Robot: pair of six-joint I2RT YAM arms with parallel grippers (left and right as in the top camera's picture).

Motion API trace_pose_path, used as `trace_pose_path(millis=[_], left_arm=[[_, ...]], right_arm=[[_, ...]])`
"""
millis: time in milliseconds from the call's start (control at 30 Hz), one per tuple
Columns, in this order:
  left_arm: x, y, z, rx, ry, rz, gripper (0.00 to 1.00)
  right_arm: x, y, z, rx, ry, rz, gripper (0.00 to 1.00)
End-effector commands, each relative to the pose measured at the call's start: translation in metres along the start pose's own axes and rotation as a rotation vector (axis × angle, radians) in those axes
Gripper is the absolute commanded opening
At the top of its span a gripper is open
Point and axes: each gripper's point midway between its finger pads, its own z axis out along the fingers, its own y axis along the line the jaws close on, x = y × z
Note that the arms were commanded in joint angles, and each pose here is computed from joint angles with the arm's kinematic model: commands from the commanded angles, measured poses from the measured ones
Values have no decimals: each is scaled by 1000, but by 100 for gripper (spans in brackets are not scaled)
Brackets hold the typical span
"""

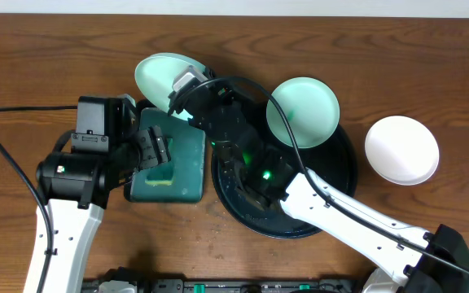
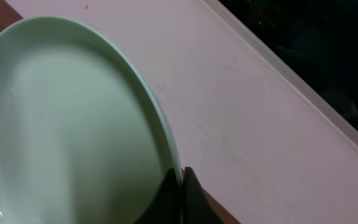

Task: Clean dirty plates on tray and stack at the side
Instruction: 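Lift the pale green plate with right gripper and tilt it over sponge tray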

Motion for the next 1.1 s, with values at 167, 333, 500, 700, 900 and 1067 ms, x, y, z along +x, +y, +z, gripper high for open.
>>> trace_pose_path(millis=[167, 333, 500, 700, 900, 1067], left_arm=[[-3, -1, -3, 3, -9, 3, 81], [-3, -1, -3, 3, -9, 3, 81], [-3, -1, -3, 3, -9, 4, 81], [-3, -1, -3, 3, -9, 3, 81], [-3, -1, -3, 3, -9, 4, 81], [-3, -1, -3, 3, -9, 3, 81]], right_arm=[[-5, -29, -11, 154, 22, 167, 1], [-15, 0, -17, 39, -7, 23, 1], [-22, -7, -20, 91, -19, -22, 1], [-27, -8, -23, 101, -31, -93, 1], [-27, -8, -22, 101, -31, -85, 1], [-21, -16, -17, 118, -18, 1, 1]])
